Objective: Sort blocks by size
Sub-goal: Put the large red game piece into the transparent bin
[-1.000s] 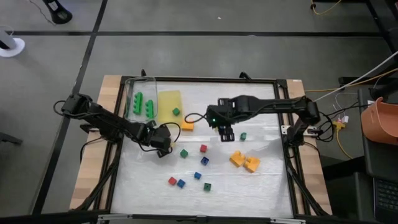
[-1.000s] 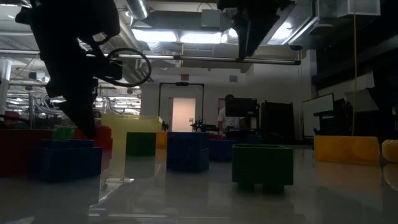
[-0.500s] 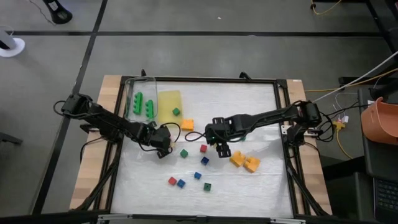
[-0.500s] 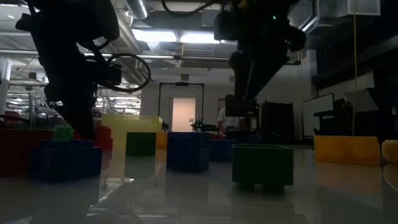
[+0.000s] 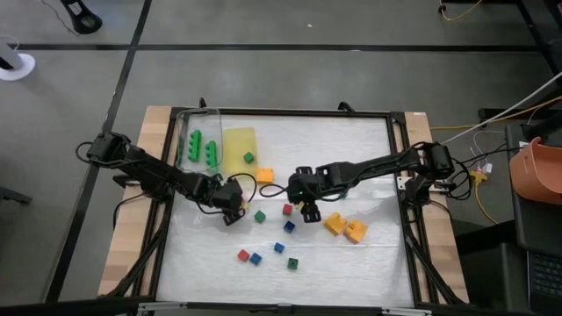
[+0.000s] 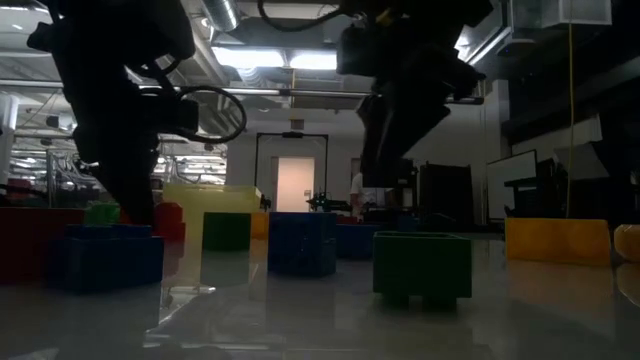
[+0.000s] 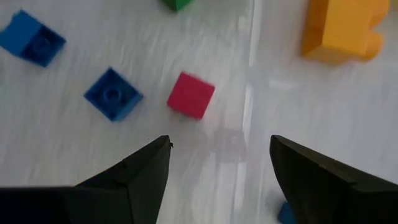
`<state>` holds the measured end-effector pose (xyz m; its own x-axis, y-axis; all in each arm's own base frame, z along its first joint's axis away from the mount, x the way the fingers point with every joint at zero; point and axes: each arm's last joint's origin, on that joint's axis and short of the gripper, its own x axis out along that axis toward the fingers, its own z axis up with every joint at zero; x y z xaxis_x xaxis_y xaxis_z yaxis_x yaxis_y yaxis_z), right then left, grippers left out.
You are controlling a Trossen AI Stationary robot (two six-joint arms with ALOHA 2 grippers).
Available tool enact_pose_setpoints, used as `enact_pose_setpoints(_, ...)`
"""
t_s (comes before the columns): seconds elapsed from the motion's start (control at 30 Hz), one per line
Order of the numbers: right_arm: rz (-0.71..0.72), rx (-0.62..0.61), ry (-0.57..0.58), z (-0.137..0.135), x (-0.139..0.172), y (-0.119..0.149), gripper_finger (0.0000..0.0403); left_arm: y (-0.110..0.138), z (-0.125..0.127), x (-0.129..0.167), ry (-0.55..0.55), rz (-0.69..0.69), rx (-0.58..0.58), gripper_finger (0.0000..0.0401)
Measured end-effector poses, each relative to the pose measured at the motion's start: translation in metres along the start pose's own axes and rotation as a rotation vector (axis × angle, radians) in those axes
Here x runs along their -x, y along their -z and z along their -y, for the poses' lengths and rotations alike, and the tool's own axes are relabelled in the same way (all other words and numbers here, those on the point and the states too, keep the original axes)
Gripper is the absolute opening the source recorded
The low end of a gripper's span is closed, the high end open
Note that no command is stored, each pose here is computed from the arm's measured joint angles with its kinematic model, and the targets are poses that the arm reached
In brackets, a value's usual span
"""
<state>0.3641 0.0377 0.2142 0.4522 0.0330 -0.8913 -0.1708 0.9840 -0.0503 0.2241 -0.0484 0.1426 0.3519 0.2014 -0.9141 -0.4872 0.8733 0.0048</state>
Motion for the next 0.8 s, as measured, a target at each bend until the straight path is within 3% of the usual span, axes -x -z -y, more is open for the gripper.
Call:
enact_pose_setpoints(0.27,0.094,-0.001,0.011,0.001,0.000,-0.009,0.0273,-0.011,0.006,0.012,0.063,0.049,0.016,0.0109)
enact_pose_setpoints(0.5,0.186,-0.015,0.154,0.006,0.000,-0.019,0.0273,-0.028,0.008,0.038,0.123,0.148,-0.011,0.0110)
enact_pose_setpoints(0.8,0.286,-0.075,0.198,0.025,-0.021,-0.028,0.0273,-0.040,-0.023,0.100,0.117,0.262,0.030,0.0117)
